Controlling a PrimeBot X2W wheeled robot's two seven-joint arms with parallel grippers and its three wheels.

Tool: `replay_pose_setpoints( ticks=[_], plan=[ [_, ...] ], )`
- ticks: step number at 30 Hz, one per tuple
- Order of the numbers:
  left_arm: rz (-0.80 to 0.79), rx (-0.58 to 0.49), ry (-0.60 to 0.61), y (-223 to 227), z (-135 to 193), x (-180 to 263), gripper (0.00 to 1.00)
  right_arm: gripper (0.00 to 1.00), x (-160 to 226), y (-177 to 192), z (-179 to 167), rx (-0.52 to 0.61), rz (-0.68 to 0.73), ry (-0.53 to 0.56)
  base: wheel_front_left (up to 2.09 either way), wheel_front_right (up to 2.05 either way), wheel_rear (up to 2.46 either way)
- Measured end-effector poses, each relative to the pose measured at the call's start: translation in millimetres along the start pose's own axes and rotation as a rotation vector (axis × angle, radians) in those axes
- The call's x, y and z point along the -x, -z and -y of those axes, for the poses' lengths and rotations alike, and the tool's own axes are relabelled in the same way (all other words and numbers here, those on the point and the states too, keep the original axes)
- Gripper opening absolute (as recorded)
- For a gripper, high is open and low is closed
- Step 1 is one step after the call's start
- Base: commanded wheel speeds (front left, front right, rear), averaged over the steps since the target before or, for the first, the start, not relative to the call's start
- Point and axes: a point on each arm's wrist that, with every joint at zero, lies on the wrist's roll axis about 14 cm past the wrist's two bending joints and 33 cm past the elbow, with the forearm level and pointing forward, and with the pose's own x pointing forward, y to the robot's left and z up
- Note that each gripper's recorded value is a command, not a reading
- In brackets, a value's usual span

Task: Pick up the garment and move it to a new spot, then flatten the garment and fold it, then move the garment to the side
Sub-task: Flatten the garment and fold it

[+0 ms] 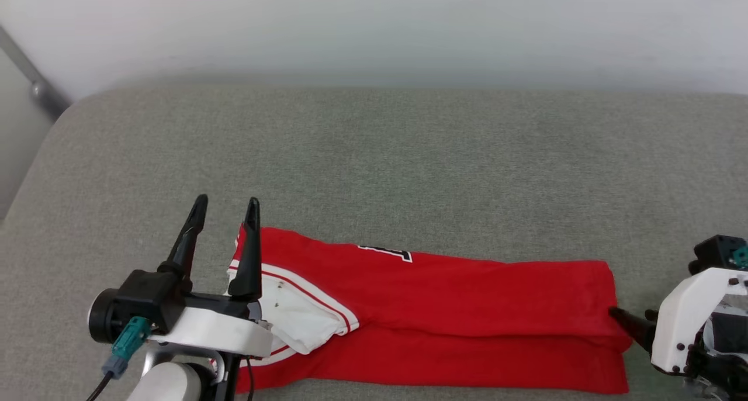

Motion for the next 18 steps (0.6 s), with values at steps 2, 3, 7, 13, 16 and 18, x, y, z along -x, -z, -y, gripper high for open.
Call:
replay_pose_setpoints(
  ticks=[2,3,7,13,16,18],
  plan=[
    [0.000,-0.004,0.001,2,1,0,1.00,1.00,-12,10,-2,-0.002,-0.053,-0.001,0.00,0.00,0.00],
    [-0.003,-0.005,-0.001,3,0,-1,1.00,1.00,-18,15,-2,-0.007,-0.078,-0.003,0.00,0.00,0.00],
    [-0.028,-0.013,-0.014,13,-4,-1,1.00,1.00,-40,29,-5,-0.030,-0.164,-0.016,0.00,0.00,0.00],
    [-0.069,-0.027,-0.030,27,-10,2,1.00,0.10,-53,38,-12,-0.025,-0.234,-0.041,0.00,0.00,0.00],
    [-0.073,-0.031,-0.027,29,-9,2,1.00,0.00,-52,37,-15,-0.021,-0.234,-0.054,0.00,0.00,0.00],
    [-0.073,-0.035,-0.022,28,-8,2,1.00,0.00,-51,37,-19,-0.015,-0.233,-0.068,0.00,0.00,0.00]
  ],
)
